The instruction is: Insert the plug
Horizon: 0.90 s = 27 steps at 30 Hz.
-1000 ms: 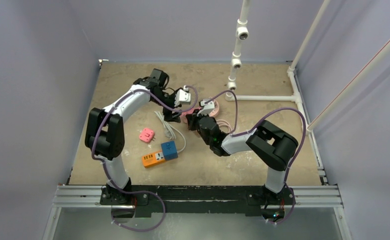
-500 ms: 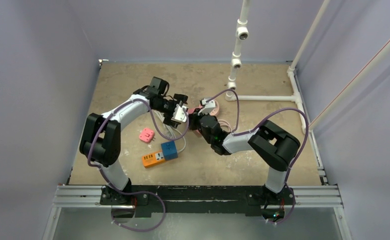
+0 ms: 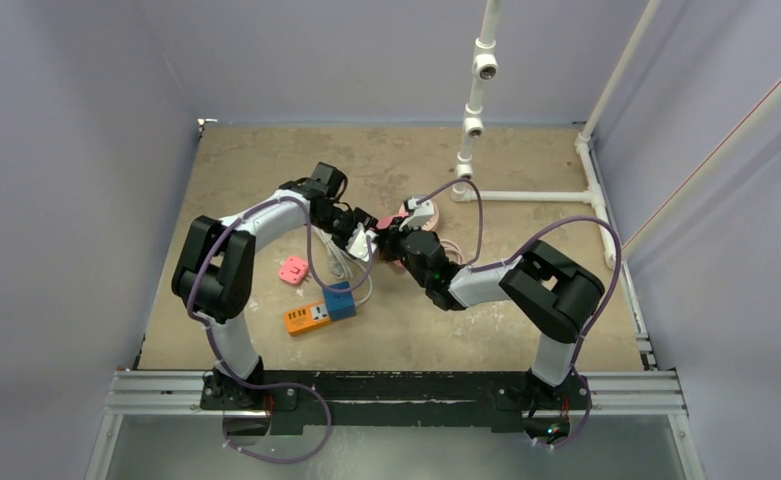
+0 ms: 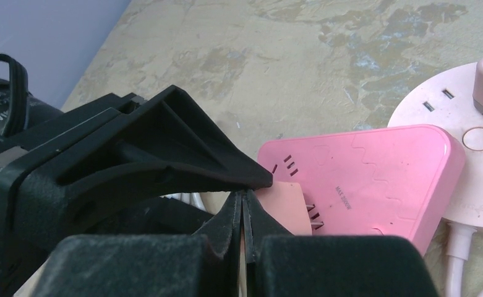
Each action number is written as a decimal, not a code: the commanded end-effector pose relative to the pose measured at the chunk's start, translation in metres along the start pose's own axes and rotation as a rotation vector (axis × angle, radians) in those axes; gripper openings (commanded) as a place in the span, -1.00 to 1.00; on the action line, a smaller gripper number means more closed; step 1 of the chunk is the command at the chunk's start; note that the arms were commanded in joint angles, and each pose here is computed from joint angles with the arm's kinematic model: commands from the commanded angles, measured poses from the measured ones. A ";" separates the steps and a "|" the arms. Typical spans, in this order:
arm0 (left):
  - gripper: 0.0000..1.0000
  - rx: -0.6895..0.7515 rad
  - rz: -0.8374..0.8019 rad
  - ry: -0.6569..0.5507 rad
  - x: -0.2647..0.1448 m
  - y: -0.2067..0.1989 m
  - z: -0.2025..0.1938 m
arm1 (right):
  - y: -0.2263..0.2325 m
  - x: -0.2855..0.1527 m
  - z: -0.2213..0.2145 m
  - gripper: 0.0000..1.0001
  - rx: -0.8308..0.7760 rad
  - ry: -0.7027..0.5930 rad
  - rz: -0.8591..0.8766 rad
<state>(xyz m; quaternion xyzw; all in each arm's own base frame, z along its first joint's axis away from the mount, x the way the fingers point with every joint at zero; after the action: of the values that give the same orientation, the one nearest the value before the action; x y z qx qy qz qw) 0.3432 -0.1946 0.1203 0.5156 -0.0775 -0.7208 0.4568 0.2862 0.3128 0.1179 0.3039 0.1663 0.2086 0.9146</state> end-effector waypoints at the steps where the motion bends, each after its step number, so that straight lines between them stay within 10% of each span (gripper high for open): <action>1: -0.09 0.066 0.040 -0.051 0.007 0.016 0.007 | 0.001 -0.005 0.003 -1.00 0.017 0.012 0.014; 9: -0.51 0.083 0.069 -0.056 0.018 0.025 0.008 | 0.005 -0.008 0.003 -0.96 0.026 0.038 0.063; 18: -0.87 0.102 0.042 -0.048 0.014 0.029 0.011 | -0.002 -0.022 0.062 0.00 0.092 -0.029 0.109; 27: -0.97 0.185 -0.076 -0.068 0.007 0.017 0.020 | -0.017 -0.008 0.094 0.15 0.108 -0.100 -0.045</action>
<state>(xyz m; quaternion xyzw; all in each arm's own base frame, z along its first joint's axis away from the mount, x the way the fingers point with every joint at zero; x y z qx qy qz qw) 0.3470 -0.2165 0.1327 0.5423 -0.1313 -0.7204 0.4120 0.3121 0.2571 0.1698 0.3482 0.1477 0.1974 0.9044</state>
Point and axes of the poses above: each gripper's point midway between its finger pads, its own x axis out along the fingers, its own y axis along the line the jaws close on, z = x × y, the point moved 7 cm from there along -x, back along the fingers, and after that the axes turned 12 degrees about x, right-handed, at the moved point
